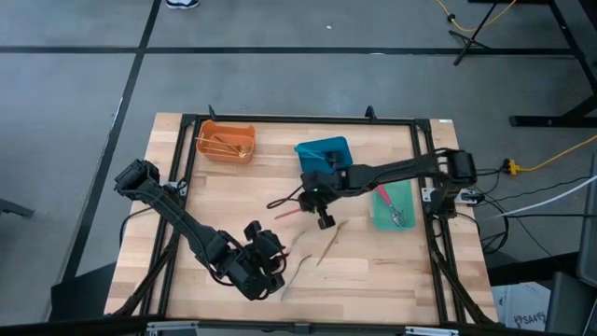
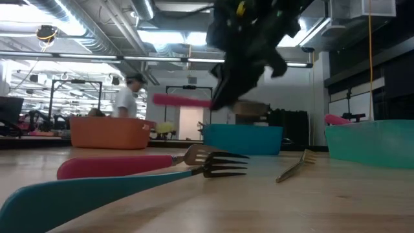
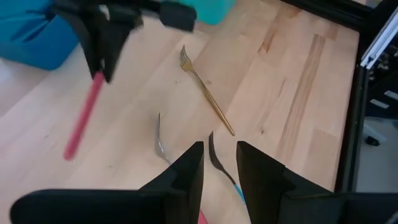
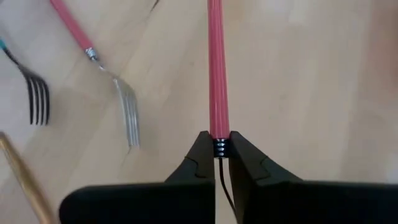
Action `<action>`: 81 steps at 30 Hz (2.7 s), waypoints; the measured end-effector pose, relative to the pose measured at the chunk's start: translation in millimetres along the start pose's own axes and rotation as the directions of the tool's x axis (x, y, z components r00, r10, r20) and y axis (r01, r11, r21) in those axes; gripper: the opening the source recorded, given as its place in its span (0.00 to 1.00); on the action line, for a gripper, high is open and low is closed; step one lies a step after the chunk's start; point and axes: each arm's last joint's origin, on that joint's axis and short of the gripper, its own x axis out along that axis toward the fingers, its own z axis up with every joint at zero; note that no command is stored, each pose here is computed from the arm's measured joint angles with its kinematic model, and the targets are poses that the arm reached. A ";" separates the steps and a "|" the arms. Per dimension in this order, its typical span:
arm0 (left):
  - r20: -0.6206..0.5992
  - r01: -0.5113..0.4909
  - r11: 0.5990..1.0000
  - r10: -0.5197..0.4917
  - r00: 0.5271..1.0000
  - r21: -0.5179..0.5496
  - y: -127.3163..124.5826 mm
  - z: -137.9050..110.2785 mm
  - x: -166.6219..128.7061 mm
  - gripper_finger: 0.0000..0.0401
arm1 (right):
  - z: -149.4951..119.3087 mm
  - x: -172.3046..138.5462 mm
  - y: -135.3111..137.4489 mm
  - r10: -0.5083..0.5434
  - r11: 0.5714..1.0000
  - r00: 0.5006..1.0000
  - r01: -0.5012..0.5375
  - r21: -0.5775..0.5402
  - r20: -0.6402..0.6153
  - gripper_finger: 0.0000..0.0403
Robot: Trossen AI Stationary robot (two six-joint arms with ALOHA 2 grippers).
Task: Sort silverware by color (type)
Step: Put the pink fork into the green bin
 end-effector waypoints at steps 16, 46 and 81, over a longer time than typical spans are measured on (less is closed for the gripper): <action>0.050 -0.053 0.982 0.045 0.998 0.180 5.1 7.8 5.8 0.22 | 5.3 -137.9 14.6 -0.200 0.964 0.978 0.184 0.191 0.064 0.02; 0.058 -0.129 0.980 0.122 0.991 0.152 23.7 27.8 24.7 0.22 | -143.5 -194.9 72.9 -0.451 0.571 0.892 0.306 0.762 -0.020 0.02; 0.058 -0.128 0.980 0.121 0.991 0.151 23.6 27.8 24.7 0.22 | -198.0 -153.7 121.2 -0.481 0.277 0.860 0.333 0.901 -0.170 0.02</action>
